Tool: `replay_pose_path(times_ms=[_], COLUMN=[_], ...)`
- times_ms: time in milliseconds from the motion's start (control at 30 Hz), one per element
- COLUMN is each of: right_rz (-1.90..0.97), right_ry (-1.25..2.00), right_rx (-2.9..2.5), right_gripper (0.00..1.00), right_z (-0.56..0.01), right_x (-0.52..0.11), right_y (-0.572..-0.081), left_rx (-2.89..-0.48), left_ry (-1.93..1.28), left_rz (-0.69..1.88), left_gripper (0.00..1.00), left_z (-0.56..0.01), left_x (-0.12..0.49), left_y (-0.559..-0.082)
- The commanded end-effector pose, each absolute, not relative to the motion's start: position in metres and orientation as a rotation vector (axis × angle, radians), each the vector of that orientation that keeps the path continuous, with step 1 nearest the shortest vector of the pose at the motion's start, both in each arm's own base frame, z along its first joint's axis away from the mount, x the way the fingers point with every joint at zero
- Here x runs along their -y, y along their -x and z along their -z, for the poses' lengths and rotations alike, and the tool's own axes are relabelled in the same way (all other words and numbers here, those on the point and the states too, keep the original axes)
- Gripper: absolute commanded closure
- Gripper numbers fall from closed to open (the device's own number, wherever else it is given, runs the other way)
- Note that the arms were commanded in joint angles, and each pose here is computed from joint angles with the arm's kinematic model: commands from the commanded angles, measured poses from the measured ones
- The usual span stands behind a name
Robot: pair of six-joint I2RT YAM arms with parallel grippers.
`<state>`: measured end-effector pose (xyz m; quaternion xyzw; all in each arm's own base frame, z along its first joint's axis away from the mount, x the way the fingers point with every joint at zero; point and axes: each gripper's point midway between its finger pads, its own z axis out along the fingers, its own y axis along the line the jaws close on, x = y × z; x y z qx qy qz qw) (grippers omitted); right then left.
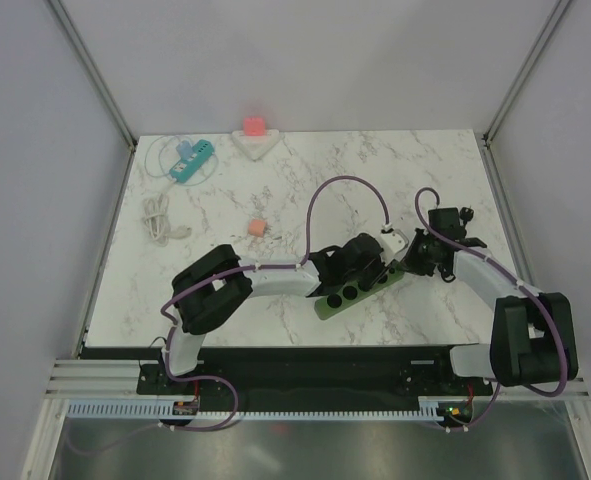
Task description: Pull the plug off the socket
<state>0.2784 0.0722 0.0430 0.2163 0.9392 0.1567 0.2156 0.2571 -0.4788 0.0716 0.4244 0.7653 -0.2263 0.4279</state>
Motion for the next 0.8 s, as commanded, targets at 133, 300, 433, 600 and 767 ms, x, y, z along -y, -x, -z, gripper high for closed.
replay_pose_path(times_ms=[133,300,433,600,767], right_rz=[-0.313,-0.307,-0.297,-0.283,-0.275], right_ry=[-0.647,-0.669,-0.677,-0.681,-0.667], right_rx=[-2.710,-2.723,-2.721,-2.741,-2.749], right_gripper=[0.87,0.87,0.87,0.88,0.88], right_z=[-0.004,0.003,0.003,0.007,0.008], right_x=[-0.058,-0.057,-0.056,-0.056,-0.057], right_y=[-0.238,-0.227,-0.225,-0.221,-0.222], left_rx=[-1.828,-1.636,-1.501,-1.541,-1.701], left_ry=[-0.902,-0.900,-0.866,-0.880,-0.883], left_rz=[0.666,0.447,0.361,0.379,0.738], left_gripper=[0.98,0.98,0.98,0.98,0.98], left_z=[-0.137,-0.165,-0.182,-0.174,-0.165], left_x=[0.500,0.498,0.497,0.502,0.508], left_y=[-0.265,-0.272,-0.267,-0.263,-0.255])
